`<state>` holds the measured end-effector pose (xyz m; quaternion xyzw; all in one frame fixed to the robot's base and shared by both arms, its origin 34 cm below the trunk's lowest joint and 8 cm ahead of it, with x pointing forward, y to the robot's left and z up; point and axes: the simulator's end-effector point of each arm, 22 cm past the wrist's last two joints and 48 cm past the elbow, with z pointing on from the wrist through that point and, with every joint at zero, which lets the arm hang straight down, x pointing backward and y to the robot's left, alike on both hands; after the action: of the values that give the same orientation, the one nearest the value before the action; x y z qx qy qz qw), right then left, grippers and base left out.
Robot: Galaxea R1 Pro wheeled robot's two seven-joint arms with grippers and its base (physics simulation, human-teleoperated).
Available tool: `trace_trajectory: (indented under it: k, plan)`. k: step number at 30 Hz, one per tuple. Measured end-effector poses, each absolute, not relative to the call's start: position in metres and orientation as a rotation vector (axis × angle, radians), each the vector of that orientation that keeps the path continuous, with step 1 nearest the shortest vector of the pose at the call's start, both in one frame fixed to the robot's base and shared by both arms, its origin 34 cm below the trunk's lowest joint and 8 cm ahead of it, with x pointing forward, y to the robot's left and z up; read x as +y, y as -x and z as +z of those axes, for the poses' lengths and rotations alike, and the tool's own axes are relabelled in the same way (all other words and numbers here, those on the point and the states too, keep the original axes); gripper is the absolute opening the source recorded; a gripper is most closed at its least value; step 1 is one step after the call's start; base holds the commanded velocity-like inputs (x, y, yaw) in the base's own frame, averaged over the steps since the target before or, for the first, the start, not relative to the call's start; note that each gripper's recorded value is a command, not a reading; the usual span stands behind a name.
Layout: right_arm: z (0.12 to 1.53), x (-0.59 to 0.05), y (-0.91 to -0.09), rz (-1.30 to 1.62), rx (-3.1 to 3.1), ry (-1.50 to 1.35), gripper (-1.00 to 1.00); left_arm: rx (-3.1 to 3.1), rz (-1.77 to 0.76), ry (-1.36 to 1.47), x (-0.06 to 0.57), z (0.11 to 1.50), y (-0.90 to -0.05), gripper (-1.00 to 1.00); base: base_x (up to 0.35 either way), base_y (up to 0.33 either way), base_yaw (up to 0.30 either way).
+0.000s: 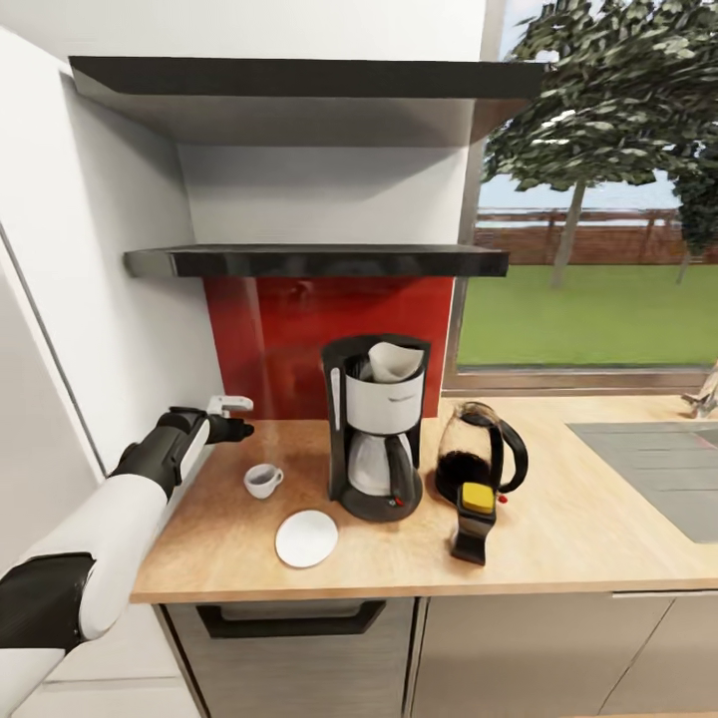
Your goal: Set up a coffee station on the kitchen countertop: keep the coffee maker on the countertop, move the bottle of coffee from the kitchen shelf to the counter next to the coffee maker, place a paper coffee filter on top of the coffee maker, put the saucer next to the coffee maker with the coffee cup on the saucer, and place the electric kettle next to the coffee maker.
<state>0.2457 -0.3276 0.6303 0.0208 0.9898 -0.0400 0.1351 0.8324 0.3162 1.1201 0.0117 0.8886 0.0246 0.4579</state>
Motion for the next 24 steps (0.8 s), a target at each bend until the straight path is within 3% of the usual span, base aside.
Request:
trace_trajectory:
  k: [7,24]
  plan:
    - [0.63,-0.328,-0.246,-0.116,2.868,-0.06,1.0,2.192,0.056,-0.02,0.318,1.118,-0.832,1.0,0.166,0.078,0.0]
    - [0.63,-0.326,-0.246,-0.114,2.868,-0.06,1.0,2.275,0.043,-0.021,0.313,1.059,-0.805,1.0,0.016,0.004,0.0]
